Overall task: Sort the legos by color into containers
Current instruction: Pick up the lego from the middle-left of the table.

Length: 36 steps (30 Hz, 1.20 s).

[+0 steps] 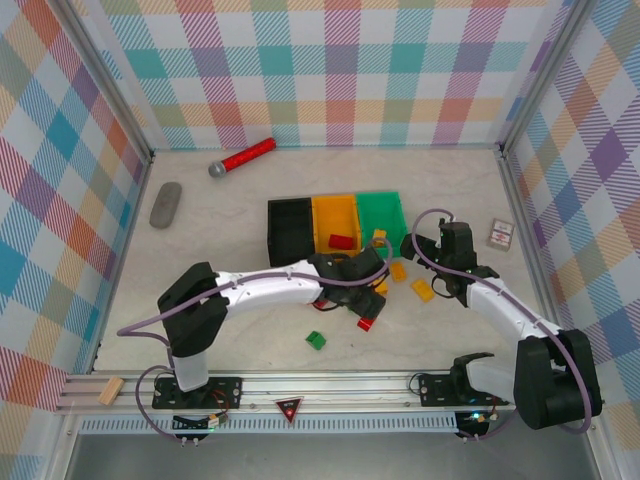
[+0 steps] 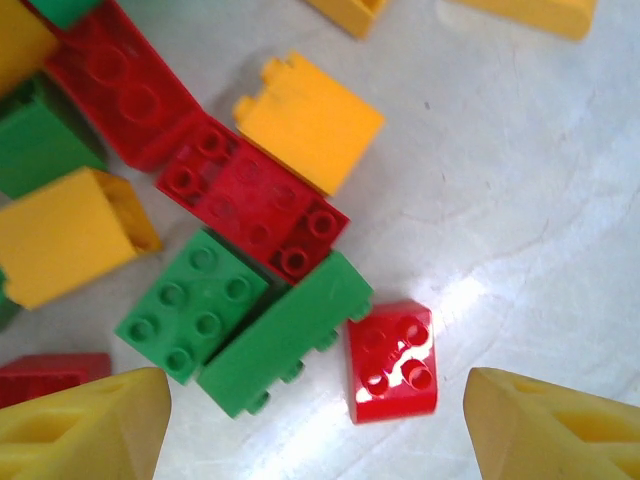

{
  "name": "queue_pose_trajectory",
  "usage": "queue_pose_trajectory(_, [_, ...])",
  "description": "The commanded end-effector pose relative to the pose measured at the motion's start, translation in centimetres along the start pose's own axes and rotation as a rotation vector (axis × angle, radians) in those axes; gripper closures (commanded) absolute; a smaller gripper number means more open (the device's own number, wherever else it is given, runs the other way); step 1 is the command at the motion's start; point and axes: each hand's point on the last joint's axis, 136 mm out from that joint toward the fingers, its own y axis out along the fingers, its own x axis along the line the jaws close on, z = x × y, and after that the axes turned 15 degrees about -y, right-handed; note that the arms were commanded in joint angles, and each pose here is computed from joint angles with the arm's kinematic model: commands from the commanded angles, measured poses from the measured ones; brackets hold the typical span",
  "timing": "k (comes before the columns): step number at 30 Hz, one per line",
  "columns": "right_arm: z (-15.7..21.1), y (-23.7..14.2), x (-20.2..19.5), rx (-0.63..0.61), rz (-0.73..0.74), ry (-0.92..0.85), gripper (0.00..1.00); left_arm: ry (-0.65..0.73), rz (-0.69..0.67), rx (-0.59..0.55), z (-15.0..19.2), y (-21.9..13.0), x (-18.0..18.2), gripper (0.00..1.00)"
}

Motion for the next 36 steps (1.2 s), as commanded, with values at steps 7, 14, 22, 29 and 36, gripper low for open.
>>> queue_pose_trajectory(7, [0.1,0.2,0.3,0.002,-0.016,0.011,0.01,0.061,-0.108,0.075,1.7,2.1,1.1,0.24])
queue_pose_trajectory(14, [0.1,0.1,0.4,-0.003,-0.017,0.011,0.01,0.091,-0.104,0.087,1.3,2.6,0.5,0.3])
queue_pose_trajectory(22, [0.1,0.2,0.3,-0.001,-0.012,0.011,0.01,0.079,-0.088,0.108,2.0,3.4,0.3,0.4])
queue_pose_trajectory(29, [0.2,0.4,0.4,0.01,-0.02,0.014,0.01,0.086,-0.117,0.103,1.6,3.8,0.5,0.4])
queue_pose_trajectory(36, [0.2,0.3,0.4,0.007,-0.02,0.012,0.01,0.096,-0.132,0.113,1.5,4.4,0.5,0.42])
